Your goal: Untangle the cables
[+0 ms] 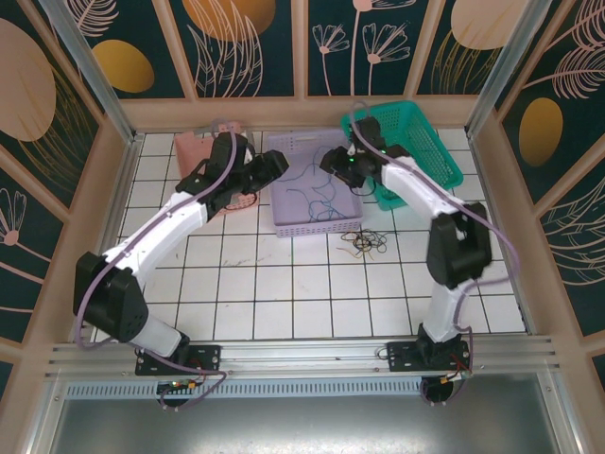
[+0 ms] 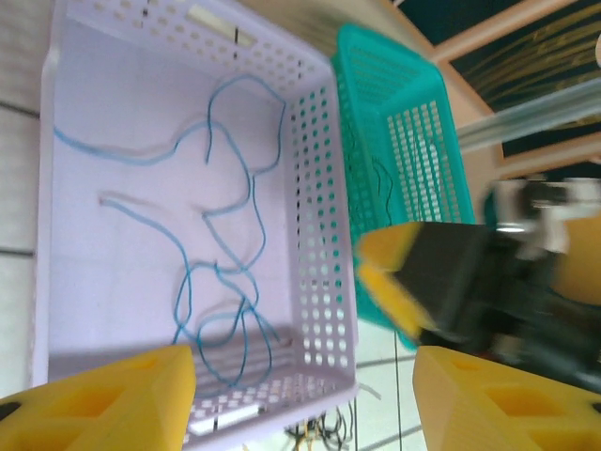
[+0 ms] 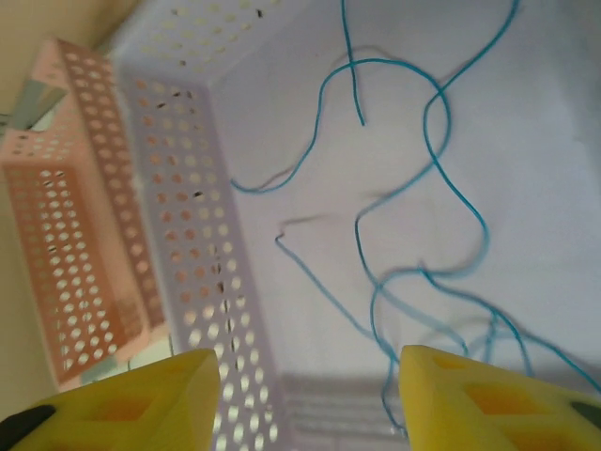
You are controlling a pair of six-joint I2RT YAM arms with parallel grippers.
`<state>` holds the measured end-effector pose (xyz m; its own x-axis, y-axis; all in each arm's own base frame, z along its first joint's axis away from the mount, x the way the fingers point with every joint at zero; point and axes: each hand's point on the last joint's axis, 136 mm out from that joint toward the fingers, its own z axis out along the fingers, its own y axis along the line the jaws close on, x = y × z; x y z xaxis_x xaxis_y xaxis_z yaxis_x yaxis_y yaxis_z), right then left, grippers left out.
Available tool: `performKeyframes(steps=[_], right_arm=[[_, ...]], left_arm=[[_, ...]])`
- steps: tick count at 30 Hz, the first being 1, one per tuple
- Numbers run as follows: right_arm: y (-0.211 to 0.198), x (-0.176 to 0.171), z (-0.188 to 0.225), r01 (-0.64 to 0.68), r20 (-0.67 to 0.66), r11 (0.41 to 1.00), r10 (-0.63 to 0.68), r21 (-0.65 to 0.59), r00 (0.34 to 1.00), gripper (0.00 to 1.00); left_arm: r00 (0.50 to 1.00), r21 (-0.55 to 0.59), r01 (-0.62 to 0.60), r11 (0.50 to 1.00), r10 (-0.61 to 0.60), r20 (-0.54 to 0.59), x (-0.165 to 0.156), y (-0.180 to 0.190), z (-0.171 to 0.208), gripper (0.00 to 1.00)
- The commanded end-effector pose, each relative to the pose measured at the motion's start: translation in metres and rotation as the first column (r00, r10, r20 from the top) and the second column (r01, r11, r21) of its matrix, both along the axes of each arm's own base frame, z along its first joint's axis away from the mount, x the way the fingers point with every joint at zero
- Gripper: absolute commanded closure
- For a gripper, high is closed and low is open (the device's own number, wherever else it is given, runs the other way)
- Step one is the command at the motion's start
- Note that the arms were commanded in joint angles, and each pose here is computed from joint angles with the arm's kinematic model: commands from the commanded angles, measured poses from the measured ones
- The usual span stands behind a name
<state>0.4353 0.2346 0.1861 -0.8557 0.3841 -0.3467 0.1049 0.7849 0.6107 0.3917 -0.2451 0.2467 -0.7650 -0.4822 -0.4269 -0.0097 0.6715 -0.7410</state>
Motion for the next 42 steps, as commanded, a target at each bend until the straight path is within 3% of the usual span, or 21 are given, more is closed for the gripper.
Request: performKeyframes(steps=[1,6,9,14,23,27,35,42], right_arm=[[-0.03,-0.022,0.035,0.11,0.076,0.994,-0.111,0.015,0.991,0.44],[-0.075,-0.087,0.007,0.223,-0.033,0.974,-0.225,-0.05,0.974,0.42],[-0.097,-0.133,-0.037,0.254,-0.133,0.962,-0.266,-0.102,0.955,0.38],[-0.11,-0.175,-0.083,0.36,-0.311,0.933,-0.334,0.029,0.89,0.33],[-0.098,-0.143,-0.088,0.567,-0.449,0.772,-0.415,0.287,0.792,0.31],[-0.095,-0.14,-0.104,0.637,-0.544,0.721,-0.432,0.271,0.719,0.32],[-0.098,-0.135,-0.128,0.724,-0.614,0.648,-0.477,0.239,0.629,0.5],[-0.106,-0.141,-0.147,0.735,-0.622,0.656,-0.507,0.17,0.597,0.69]], left_arm=[[0.999,-0.037,0.008,0.999,-0.01,-0.034,-0.018,-0.001,-0.011,0.38],[0.997,-0.056,0.013,0.998,-0.017,-0.07,-0.029,-0.003,-0.024,0.38],[0.996,-0.063,0.033,0.997,-0.038,-0.082,-0.034,-0.01,-0.026,0.39],[0.993,-0.081,0.054,0.995,-0.063,-0.102,-0.042,-0.019,-0.031,0.39],[0.989,-0.109,0.079,0.991,-0.092,-0.116,-0.05,-0.033,-0.033,0.39],[0.99,-0.117,0.075,0.99,-0.089,-0.114,-0.052,-0.033,-0.032,0.4],[0.991,-0.124,0.062,0.99,-0.076,-0.106,-0.059,-0.027,-0.029,0.41],[0.992,-0.127,0.062,0.99,-0.075,-0.097,-0.062,-0.024,-0.025,0.42]])
